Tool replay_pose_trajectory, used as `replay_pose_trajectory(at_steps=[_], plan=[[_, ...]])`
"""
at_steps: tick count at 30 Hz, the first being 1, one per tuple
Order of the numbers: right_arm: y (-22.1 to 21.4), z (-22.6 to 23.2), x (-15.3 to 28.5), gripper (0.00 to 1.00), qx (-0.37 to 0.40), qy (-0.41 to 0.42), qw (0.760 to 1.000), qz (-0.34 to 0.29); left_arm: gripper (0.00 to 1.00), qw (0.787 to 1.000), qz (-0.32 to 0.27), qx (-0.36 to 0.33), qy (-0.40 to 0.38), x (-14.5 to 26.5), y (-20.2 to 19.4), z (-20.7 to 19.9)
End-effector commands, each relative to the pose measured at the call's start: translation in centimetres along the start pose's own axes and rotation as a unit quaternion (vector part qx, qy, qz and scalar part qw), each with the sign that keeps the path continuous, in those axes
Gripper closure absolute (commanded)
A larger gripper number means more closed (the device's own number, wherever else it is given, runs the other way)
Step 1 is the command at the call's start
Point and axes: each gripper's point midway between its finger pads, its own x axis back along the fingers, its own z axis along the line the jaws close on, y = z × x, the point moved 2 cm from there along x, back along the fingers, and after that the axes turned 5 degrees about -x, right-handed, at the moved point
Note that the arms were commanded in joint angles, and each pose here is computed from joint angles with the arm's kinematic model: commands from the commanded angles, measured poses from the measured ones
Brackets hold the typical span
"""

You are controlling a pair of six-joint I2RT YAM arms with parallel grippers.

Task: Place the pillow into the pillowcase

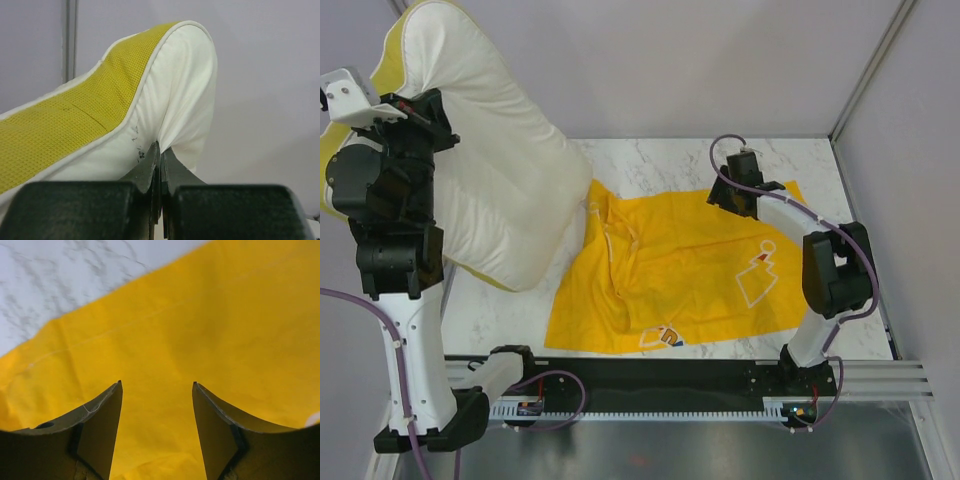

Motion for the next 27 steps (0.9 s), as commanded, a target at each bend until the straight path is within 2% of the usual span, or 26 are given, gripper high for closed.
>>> replay_pose_trajectory(at_steps=[1,5,8,10,11,12,14,16,17,18,20,21,23,24,27], plan=[[0.0,-5.7,-1.4,0.35,-0.074,-0.086,0.994,-0.002,0.98,0.989,-0.114,0.049,-0.077,2.2,7.2,-2.9],[2.0,-9.8,-2.4,0.39,-0.122,-0.139,0.982,-0.024,0.98,0.986,-0.119,0.063,-0.093,3.6,7.8,-3.4],[2.7,-13.7,-2.8,0.44,-0.162,-0.218,0.962,-0.027,0.98,0.985,-0.120,0.068,-0.102,4.4,8.0,-3.6],[3.5,-15.7,-3.4,0.40,-0.184,-0.243,0.952,-0.025,0.98,0.983,-0.125,0.073,-0.109,5.3,8.4,-3.8],[3.5,-15.6,-3.7,0.35,-0.185,-0.241,0.953,-0.017,0.98,0.983,-0.122,0.077,-0.114,5.4,8.3,-3.9],[3.4,-17.5,-4.3,0.17,-0.201,-0.255,0.946,-0.009,0.98,0.982,-0.125,0.079,-0.117,5.9,8.5,-4.0],[3.5,-19.2,-4.7,0.16,-0.224,-0.262,0.939,-0.001,0.98,0.981,-0.123,0.083,-0.122,6.1,8.4,-4.1],[3.4,-21.0,-5.2,0.20,-0.241,-0.281,0.929,-0.001,0.98,0.980,-0.125,0.086,-0.126,6.5,8.5,-4.2],[3.5,-21.6,-5.4,0.24,-0.245,-0.289,0.925,-0.005,0.98,0.980,-0.125,0.087,-0.128,6.6,8.6,-4.3],[3.9,-22.0,-5.8,0.40,-0.249,-0.293,0.923,-0.010,0.98,0.980,-0.126,0.087,-0.128,6.7,8.7,-4.3],[5.5,-23.1,-6.0,0.55,-0.267,-0.296,0.917,-0.025,0.98,0.980,-0.125,0.089,-0.130,6.8,8.5,-4.3],[5.7,-23.7,-6.3,0.73,-0.274,-0.297,0.915,-0.023,0.98,0.980,-0.124,0.090,-0.129,6.8,8.5,-4.3],[7.7,-24.3,-6.5,0.81,-0.286,-0.290,0.912,-0.040,0.98,0.980,-0.121,0.092,-0.130,6.5,8.3,-4.3],[8.4,-24.4,-6.6,1.00,-0.287,-0.287,0.913,-0.045,0.98,0.980,-0.119,0.093,-0.131,6.3,8.1,-4.4],[11.1,-25.8,-7.0,1.00,-0.295,-0.287,0.909,-0.066,0.98,0.980,-0.106,0.097,-0.137,5.3,7.3,-4.7]])
